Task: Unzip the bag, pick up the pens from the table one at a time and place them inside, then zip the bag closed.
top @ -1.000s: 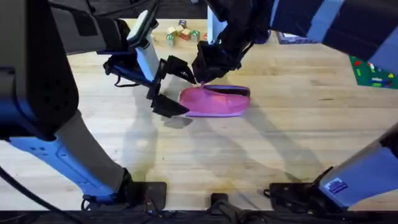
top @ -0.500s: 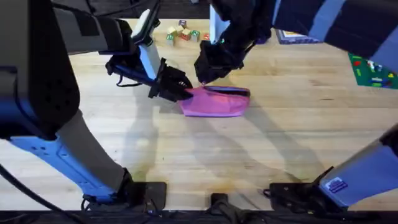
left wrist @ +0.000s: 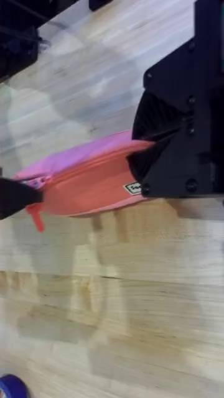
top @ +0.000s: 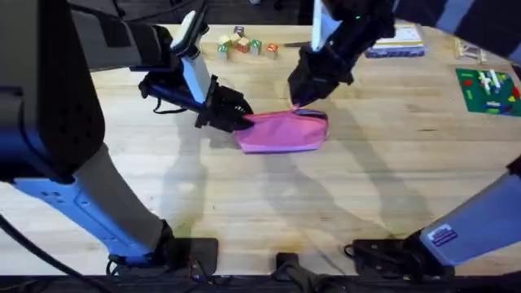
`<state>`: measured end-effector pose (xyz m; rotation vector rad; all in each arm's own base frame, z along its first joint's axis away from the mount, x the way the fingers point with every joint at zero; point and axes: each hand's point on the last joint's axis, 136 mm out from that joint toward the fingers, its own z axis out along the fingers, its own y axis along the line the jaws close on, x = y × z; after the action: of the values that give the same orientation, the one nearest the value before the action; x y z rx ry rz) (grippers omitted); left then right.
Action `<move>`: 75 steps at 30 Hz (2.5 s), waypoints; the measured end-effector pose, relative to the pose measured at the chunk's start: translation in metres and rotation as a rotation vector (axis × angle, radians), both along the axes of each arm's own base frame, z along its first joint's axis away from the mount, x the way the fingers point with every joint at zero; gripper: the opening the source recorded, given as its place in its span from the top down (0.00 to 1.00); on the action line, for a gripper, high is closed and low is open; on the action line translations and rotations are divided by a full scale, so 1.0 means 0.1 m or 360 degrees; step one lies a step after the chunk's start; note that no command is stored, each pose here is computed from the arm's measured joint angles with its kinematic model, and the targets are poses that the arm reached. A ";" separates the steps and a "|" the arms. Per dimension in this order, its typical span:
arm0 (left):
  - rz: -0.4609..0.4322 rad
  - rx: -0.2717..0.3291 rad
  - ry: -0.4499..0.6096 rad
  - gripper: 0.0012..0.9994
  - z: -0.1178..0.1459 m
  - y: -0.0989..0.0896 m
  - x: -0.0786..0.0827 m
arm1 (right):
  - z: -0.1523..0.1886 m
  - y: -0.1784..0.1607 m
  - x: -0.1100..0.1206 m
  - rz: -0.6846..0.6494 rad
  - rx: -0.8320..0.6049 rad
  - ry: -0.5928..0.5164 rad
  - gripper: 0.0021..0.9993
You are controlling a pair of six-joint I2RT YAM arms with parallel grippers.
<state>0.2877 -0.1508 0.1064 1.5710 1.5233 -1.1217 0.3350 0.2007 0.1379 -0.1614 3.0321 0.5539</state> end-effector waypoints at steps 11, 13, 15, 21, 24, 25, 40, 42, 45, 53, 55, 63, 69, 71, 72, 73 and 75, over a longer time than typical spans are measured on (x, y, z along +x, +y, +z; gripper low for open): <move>-0.0006 0.0006 0.0006 0.96 -0.01 -0.01 -0.01 | -0.03 -0.65 0.23 -0.0172 -0.0059 0.0000 0.97; -0.0006 0.0006 0.0005 0.96 -0.01 -0.01 -0.01 | -0.03 -0.72 0.25 -0.0187 -0.0073 -0.0008 0.97; -0.0008 0.0005 0.0001 0.96 -0.01 -0.01 -0.01 | -0.03 -0.77 0.27 -0.0194 -0.0086 -0.0016 0.97; -0.0011 0.0000 -0.0003 0.96 0.00 -0.02 -0.01 | -0.05 -0.88 0.30 -0.0184 -0.0151 -0.0046 0.97; -0.0016 -0.0008 -0.0006 0.96 0.01 -0.04 -0.01 | -0.12 -0.96 0.36 -0.0186 -0.0219 -0.0094 0.97; -0.0018 -0.0007 -0.0006 0.96 0.00 -0.04 -0.01 | -0.18 -1.00 0.38 -0.0192 -0.0236 -0.0107 0.97; -0.0027 -0.0009 -0.0011 0.96 0.00 -0.06 -0.01 | -0.80 -1.30 0.38 -0.0372 -0.0209 -0.0092 0.97; -0.0027 -0.0009 -0.0011 0.96 0.00 -0.06 -0.01 | -0.80 -1.30 0.38 -0.0372 -0.0209 -0.0094 0.97; -0.0027 -0.0009 -0.0011 0.96 0.00 -0.06 -0.01 | -0.81 -1.30 0.35 -0.0371 -0.0214 -0.0079 0.97; -0.0012 0.0021 0.0008 0.96 -0.02 0.00 -0.02 | -0.56 -1.61 0.29 -0.0446 -0.0371 -0.0111 0.12; -0.0011 0.0021 0.0008 0.96 -0.02 0.00 -0.02 | -0.40 -1.66 0.29 -0.0447 -0.0389 -0.0162 0.01; -0.0013 0.0026 0.0009 0.96 -0.02 0.00 -0.02 | 0.23 -1.67 0.07 -0.0404 -0.0370 -0.0346 0.00; -0.0013 0.0026 0.0008 0.96 -0.02 0.00 -0.02 | 0.69 -1.63 -0.16 -0.0337 -0.0302 -0.0536 0.00; -0.0013 0.0022 0.0014 0.67 -0.02 0.00 -0.02 | 0.80 -1.62 -0.20 -0.0337 -0.0290 -0.0591 0.00; -0.0012 0.0021 0.0020 0.52 -0.02 0.00 -0.03 | 0.81 -1.62 -0.20 -0.0337 -0.0289 -0.0594 0.00; -0.0012 0.0020 0.0021 0.36 -0.02 0.00 -0.03 | 0.81 -1.62 -0.20 -0.0337 -0.0289 -0.0592 0.00; -0.0009 0.0019 0.0025 0.06 -0.01 0.00 -0.03 | 0.81 -1.62 -0.20 -0.0337 -0.0289 -0.0591 0.00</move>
<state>0.2850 -0.1512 0.1051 1.5790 1.5393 -1.1329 0.3146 0.0383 0.2189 0.0456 2.6863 0.2034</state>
